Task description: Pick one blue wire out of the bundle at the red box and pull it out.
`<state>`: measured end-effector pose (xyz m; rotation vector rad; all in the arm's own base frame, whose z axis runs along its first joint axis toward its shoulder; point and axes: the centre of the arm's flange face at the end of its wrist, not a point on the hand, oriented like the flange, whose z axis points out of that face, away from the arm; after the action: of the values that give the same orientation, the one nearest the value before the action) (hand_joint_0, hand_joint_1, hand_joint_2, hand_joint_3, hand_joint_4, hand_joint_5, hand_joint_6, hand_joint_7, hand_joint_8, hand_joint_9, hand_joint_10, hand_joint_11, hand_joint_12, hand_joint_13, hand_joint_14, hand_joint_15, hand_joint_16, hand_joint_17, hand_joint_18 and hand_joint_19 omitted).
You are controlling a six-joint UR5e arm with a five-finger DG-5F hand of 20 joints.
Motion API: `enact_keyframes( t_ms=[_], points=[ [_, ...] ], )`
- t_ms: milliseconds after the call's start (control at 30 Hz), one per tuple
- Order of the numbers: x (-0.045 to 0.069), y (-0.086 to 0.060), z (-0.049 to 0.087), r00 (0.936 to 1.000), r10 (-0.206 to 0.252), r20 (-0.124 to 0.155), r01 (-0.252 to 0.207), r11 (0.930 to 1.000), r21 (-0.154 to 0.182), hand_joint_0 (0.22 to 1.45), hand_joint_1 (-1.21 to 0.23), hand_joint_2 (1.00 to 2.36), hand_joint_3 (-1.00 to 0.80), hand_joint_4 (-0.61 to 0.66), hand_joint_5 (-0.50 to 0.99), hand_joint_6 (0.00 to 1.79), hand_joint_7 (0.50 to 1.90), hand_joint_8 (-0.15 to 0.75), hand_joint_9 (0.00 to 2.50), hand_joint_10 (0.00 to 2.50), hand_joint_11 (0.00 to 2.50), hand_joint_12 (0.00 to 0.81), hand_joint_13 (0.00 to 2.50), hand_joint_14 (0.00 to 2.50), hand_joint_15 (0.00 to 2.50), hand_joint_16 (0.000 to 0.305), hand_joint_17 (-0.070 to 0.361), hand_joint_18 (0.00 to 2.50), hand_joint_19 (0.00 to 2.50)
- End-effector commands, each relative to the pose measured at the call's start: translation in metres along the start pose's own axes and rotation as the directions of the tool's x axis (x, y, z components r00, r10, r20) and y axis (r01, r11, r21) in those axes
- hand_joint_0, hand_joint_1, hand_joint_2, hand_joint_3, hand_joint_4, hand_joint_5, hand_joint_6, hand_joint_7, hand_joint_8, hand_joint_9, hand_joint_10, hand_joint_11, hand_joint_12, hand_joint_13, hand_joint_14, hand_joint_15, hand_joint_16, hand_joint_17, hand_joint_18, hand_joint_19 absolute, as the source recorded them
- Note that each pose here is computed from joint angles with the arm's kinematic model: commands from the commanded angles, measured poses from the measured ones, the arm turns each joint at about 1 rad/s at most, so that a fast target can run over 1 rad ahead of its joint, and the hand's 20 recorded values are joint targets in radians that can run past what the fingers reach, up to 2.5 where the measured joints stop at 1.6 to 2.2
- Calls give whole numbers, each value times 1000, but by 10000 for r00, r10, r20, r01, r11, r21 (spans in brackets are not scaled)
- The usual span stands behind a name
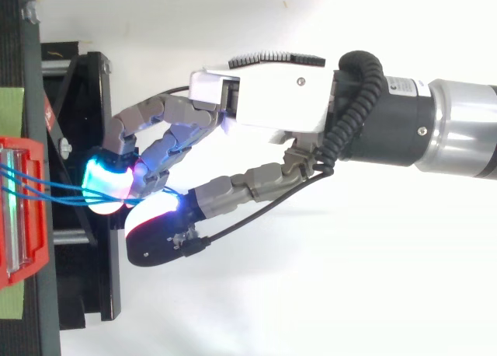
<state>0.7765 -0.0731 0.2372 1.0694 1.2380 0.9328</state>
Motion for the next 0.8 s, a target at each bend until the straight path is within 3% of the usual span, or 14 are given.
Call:
enact_keyframes(
  t_ms=[0, 133, 400, 567, 767],
  points=[
    [0, 0, 0, 10000, 0, 1, 0, 10000, 0, 609, -756, 1016, -189, 232, -208, 898, 810, 334, 660, 8, 435, 430, 770, 15, 433, 57, 129, 701, 432],
    [-1, 0, 0, 10000, 0, 1, 0, 10000, 0, 611, -759, 1016, -199, 259, -210, 914, 776, 335, 659, 9, 447, 427, 770, 14, 444, 57, 129, 704, 441],
    [-3, 0, 0, 10000, -28, -84, 28, 10000, -39, 541, -737, 1000, -500, 278, -191, 915, 802, 360, 722, 8, 448, 440, 787, 14, 447, 59, 132, 722, 442],
    [-3, 0, 0, 10000, -28, -84, 28, 10000, -39, 530, -757, 1000, -500, 280, -172, 921, 828, 361, 757, 11, 466, 448, 814, 14, 440, 60, 134, 747, 430],
    [-4, 0, 0, 10000, -10, -65, 9, 10000, -49, 604, -802, 1001, -478, 237, -153, 931, 905, 357, 802, 10, 503, 436, 838, 16, 457, 56, 125, 771, 439]
  ],
)
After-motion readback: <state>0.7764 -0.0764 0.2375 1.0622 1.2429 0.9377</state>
